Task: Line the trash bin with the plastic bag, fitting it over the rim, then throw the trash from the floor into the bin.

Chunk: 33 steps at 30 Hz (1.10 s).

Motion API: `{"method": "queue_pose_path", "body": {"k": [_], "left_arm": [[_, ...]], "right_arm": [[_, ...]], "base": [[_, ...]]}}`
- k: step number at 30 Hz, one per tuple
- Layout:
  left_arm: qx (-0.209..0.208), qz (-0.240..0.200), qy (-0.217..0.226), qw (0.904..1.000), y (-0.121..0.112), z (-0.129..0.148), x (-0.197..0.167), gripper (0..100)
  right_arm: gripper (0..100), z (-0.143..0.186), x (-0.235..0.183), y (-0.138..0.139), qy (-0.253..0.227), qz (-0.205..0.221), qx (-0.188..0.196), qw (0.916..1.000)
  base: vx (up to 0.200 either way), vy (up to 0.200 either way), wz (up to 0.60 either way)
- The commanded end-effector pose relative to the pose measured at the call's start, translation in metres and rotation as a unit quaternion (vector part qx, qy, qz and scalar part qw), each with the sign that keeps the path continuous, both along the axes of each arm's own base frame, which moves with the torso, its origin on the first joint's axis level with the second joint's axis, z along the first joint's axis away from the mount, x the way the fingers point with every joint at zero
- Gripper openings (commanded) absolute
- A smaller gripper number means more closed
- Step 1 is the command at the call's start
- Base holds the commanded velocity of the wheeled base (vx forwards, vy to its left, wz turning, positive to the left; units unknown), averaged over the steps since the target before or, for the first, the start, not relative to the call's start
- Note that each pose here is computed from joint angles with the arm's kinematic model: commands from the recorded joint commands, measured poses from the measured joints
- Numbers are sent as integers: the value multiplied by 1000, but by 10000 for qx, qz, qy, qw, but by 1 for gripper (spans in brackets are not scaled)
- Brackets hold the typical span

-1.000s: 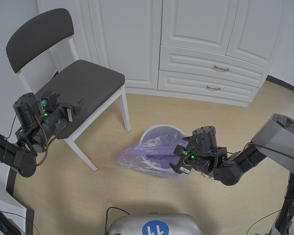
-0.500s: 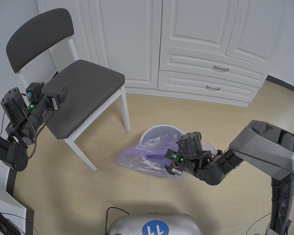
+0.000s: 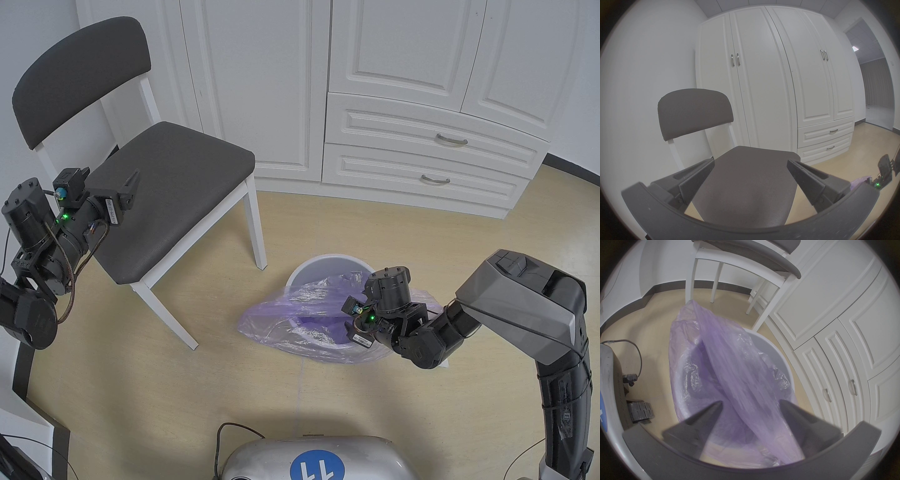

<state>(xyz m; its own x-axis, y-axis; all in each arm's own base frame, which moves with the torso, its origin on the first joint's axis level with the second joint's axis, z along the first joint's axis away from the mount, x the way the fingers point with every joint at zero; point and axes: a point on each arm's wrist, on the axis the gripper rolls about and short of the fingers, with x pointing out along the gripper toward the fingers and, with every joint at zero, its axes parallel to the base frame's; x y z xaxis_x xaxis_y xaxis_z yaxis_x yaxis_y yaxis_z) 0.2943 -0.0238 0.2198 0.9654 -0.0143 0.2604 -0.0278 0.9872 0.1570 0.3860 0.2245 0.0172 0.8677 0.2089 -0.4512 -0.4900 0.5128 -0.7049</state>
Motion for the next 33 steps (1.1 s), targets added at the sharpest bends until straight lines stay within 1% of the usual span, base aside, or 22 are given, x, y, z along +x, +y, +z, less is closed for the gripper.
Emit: {"method": "queue_pose_path", "body": {"k": [1, 5, 7, 9, 11, 14, 18, 21, 22, 28, 33], "left_arm": [[5, -5, 24, 10000, -1, -2, 2, 100], [5, -5, 24, 10000, -1, -2, 2, 100], [6, -13, 39, 10000, -1, -2, 2, 100], [6, -13, 39, 10000, -1, -2, 2, 100], [7, -13, 47, 10000, -1, -3, 2, 100], [6, -5, 39, 10000, -1, -3, 2, 100], [5, -13, 32, 10000, -1, -2, 3, 100], [16, -11, 70, 10000, -1, -4, 4, 100], [8, -13, 62, 10000, -1, -4, 5, 100], [16, -3, 70, 10000, -1, -5, 5, 100], [17, -3, 77, 10000, -1, -5, 7, 100]], "right_arm": [[0, 2, 0, 1, -27, 2, 32, 10000], [0, 9, -3, 5, -99, 63, 76, 9999], [0, 13, -4, 14, -158, 159, 107, 9997], [0, 14, -3, 18, -184, 182, 124, 9996], [0, 17, 1, 22, -262, 197, 173, 9993], [0, 27, 13, 30, -504, 190, 321, 9980], [0, 28, 24, 35, -644, 160, 400, 9970], [0, 25, 32, 38, -738, 56, 404, 9964], [0, 21, 38, 40, -801, -37, 403, 9960], [0, -9, 65, 46, -967, -185, 489, 9939], [0, -30, 83, 51, -1187, -507, 481, 9905]], "base": [[0, 0, 0], [0, 0, 0], [0, 0, 0], [0, 0, 0], [0, 0, 0], [0, 0, 0], [0, 0, 0], [0, 0, 0], [0, 0, 0], [0, 0, 0], [0, 0, 0]]}}
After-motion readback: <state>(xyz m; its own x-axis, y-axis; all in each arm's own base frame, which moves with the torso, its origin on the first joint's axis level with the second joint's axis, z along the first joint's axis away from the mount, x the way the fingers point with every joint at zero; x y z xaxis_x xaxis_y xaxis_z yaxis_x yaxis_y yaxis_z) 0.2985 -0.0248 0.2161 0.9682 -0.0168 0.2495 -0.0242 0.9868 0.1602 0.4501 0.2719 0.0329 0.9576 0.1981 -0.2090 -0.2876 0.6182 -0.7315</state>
